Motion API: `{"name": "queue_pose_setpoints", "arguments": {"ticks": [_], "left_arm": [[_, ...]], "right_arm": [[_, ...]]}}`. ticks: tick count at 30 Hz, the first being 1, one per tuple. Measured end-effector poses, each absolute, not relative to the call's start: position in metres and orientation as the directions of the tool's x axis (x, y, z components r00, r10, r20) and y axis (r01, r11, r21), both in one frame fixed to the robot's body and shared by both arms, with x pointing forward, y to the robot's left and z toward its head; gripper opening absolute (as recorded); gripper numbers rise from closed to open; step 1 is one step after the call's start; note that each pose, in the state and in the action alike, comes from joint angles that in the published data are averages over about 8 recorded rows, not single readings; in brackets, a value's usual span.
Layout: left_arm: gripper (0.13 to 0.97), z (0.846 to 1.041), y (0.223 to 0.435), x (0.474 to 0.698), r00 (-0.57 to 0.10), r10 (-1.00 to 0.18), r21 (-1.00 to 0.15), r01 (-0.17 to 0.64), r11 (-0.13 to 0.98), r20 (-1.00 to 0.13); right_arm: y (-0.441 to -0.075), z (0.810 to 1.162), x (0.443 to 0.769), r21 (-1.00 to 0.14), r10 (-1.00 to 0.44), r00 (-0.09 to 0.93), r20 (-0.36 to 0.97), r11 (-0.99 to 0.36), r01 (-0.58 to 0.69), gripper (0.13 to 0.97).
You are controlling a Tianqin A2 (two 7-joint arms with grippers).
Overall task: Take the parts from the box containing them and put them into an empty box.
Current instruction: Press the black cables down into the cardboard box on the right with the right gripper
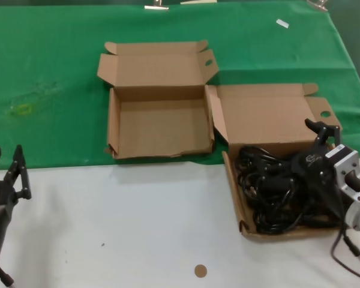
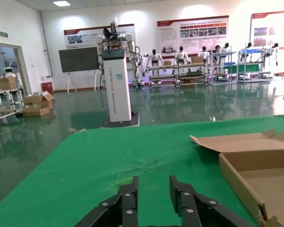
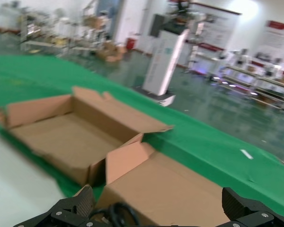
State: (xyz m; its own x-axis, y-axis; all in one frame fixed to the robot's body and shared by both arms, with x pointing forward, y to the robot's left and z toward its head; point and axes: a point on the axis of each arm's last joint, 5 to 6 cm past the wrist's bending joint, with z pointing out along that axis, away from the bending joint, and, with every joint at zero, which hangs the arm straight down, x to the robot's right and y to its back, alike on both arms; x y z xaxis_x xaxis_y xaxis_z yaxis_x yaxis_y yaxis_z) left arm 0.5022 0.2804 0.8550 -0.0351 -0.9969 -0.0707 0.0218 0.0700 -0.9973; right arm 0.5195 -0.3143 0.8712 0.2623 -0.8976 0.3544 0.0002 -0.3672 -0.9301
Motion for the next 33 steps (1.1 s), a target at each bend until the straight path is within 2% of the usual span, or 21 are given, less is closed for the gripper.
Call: {"name": "queue_pose_setpoints", "arguments": {"ticks": [5,9,17,33], "left_arm": [[0.263,0.855,0.28,0.502,-0.035,-0.997,-0.997,0.022,0.07,-0.071],[0.263,0.855,0.28,0.502,-0.035,-0.997,-0.997,0.022,0.07,-0.071],[0.168,0.855,0.28,0.502,-0.035,-0.997,-0.997,0.022,0.07,-0.071],[0.144,0.855,0.28,0.502,-0.035,-0.997,-0.997,0.022,0.07,-0.07]], "right_arm": [[-0.329,0.88,0.52,-0.892,-0.835,0.347,0.427,-0.453,0.008,0.966],[-0.34,0.889,0.522,-0.849,-0.766,0.416,0.49,-0.528,0.025,0.966],[-0.362,0.91,0.524,-0.745,-0.614,0.519,0.595,-0.664,0.069,0.966],[-0.403,0.941,0.532,-0.562,-0.358,0.672,0.649,-0.82,0.106,0.966]]}}
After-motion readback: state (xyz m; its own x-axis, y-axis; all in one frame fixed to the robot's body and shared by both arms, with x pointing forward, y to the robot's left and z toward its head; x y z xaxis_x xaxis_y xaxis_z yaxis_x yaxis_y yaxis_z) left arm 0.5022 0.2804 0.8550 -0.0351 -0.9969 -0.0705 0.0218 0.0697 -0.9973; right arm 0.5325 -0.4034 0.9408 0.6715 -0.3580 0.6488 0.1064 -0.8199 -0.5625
